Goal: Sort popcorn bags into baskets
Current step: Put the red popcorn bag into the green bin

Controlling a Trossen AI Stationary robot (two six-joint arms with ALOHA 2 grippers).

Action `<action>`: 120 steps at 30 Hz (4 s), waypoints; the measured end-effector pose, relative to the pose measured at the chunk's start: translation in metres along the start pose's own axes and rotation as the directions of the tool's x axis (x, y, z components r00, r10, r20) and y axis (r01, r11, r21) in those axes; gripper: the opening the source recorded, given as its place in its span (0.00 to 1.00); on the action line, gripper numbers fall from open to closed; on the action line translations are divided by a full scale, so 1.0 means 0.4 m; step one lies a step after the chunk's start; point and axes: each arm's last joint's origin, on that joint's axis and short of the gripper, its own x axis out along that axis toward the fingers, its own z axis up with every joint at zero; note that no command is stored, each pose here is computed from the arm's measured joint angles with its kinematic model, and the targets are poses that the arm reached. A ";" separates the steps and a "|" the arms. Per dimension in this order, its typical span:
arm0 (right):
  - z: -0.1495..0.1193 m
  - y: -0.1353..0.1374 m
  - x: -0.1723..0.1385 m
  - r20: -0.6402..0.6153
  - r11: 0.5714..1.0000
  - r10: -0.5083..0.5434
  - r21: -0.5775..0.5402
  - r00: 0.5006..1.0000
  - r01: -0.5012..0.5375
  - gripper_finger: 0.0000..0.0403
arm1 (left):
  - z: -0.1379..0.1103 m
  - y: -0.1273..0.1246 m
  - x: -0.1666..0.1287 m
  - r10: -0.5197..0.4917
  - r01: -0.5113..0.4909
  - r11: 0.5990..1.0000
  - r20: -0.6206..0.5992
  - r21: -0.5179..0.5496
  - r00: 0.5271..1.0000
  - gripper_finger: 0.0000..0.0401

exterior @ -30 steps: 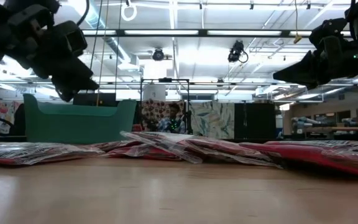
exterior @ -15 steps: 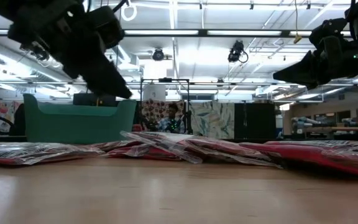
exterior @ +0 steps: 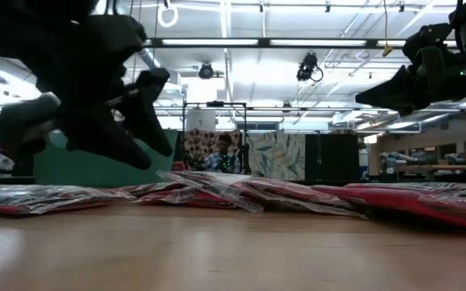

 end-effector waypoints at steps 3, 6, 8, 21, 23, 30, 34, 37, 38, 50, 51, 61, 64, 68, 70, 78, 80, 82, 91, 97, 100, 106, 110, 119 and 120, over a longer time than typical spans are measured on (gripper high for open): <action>0.001 0.000 0.000 0.003 1.000 0.000 0.001 1.000 0.000 0.06 | 0.000 -0.020 -0.001 0.066 -0.058 0.983 -0.040 0.176 0.997 0.38; 0.001 0.000 0.000 0.004 1.000 0.000 0.002 1.000 0.000 0.06 | -0.004 -0.031 0.004 0.119 -0.094 0.954 -0.073 0.283 0.990 0.38; 0.001 0.000 0.000 0.004 1.000 0.000 0.002 1.000 0.000 0.06 | -0.008 -0.035 0.010 0.130 -0.096 0.940 -0.085 0.328 0.988 0.38; 0.001 0.000 0.000 0.004 1.000 0.000 0.002 1.000 0.000 0.06 | 0.004 -0.042 0.041 0.165 -0.142 0.892 -0.015 0.428 0.986 0.38; 0.001 0.000 0.000 0.004 1.000 0.000 0.002 1.000 0.000 0.06 | 0.002 -0.039 0.042 0.164 -0.141 0.894 -0.018 0.426 0.986 0.38; 0.001 0.000 0.000 0.004 1.000 0.000 0.002 1.000 0.000 0.06 | -0.004 -0.025 0.053 0.085 -0.080 0.907 0.007 0.414 0.996 0.38; 0.001 0.000 0.000 0.004 1.000 0.000 0.002 1.000 0.000 0.06 | -0.005 -0.011 0.059 0.088 -0.092 0.909 0.028 0.407 0.996 0.38; 0.001 0.000 0.000 0.004 1.000 0.000 0.002 1.000 0.000 0.06 | -0.009 0.004 0.067 0.040 -0.060 0.920 0.059 0.388 0.997 0.38; 0.001 0.000 0.000 0.004 1.000 0.000 0.002 1.000 0.000 0.06 | -0.012 0.009 0.070 0.025 -0.047 0.923 0.063 0.383 0.998 0.38; 0.001 0.000 0.000 0.004 1.000 0.000 0.002 1.000 0.000 0.06 | -0.032 0.052 0.089 -0.044 0.010 0.948 0.101 0.317 0.994 0.29; 0.001 0.000 0.000 0.004 1.000 0.000 0.002 1.000 0.000 0.06 | -0.033 0.054 0.089 -0.046 0.013 0.952 0.102 0.306 0.994 0.26; 0.001 0.000 0.000 0.004 1.000 0.000 0.002 1.000 0.000 0.06 | -0.025 0.059 0.099 0.025 -0.045 0.988 0.135 0.148 0.991 0.02; 0.001 0.000 0.000 0.005 1.000 0.000 0.002 1.000 0.000 0.06 | -0.007 0.077 0.076 0.107 -0.124 0.986 0.145 0.112 0.984 0.01; 0.001 0.000 0.000 0.005 1.000 0.000 0.002 1.000 0.000 0.06 | 0.018 0.112 0.027 0.205 -0.213 0.976 0.165 0.034 0.965 0.01; 0.001 0.000 0.000 0.005 1.000 0.000 0.002 1.000 0.000 0.06 | 0.025 0.128 -0.001 0.232 -0.235 0.972 0.164 0.000 0.959 0.01; 0.001 0.000 0.000 0.005 1.000 0.000 0.002 1.000 0.000 0.06 | 0.011 0.159 -0.083 0.252 -0.244 0.962 0.059 -0.120 0.966 0.00; 0.001 0.000 0.000 0.006 1.000 0.000 0.003 1.000 0.000 0.06 | 0.001 0.156 -0.081 0.209 -0.199 0.963 0.039 -0.179 0.977 0.00; 0.002 0.000 0.000 0.006 1.000 0.000 0.003 1.000 0.000 0.06 | -0.006 0.150 -0.065 0.175 -0.163 0.958 0.028 -0.234 0.984 0.01; 0.005 0.000 0.000 0.019 1.000 0.000 0.009 1.000 0.000 0.06 | 0.035 0.116 0.049 0.037 -0.058 0.952 -0.073 -0.301 0.997 0.20; 0.005 0.000 0.000 0.019 1.000 0.000 0.009 1.000 0.000 0.06 | 0.077 0.099 0.106 -0.106 0.068 0.953 -0.114 -0.296 0.988 0.40; 0.005 0.000 0.000 0.018 1.000 0.000 0.008 1.000 0.000 0.06 | 0.082 0.095 0.113 -0.163 0.123 0.947 -0.112 -0.296 0.980 0.47; 0.005 0.000 0.000 0.018 1.000 0.000 0.008 1.000 0.000 0.06 | 0.066 0.091 0.108 -0.210 0.157 0.955 -0.196 -0.252 0.958 0.54; 0.005 0.000 0.000 0.019 1.000 0.000 0.008 1.000 0.000 0.06 | 0.061 0.094 0.110 -0.136 0.095 0.980 -0.239 -0.176 0.961 0.54; 0.005 0.000 0.000 0.018 1.000 0.000 0.008 1.000 0.000 0.06 | 0.054 0.102 0.110 -0.077 0.061 0.996 -0.279 -0.065 0.957 0.52; 0.005 0.000 0.000 0.018 1.000 0.000 0.009 1.000 0.000 0.06 | 0.053 0.105 0.112 -0.076 0.061 0.996 -0.280 -0.062 0.957 0.52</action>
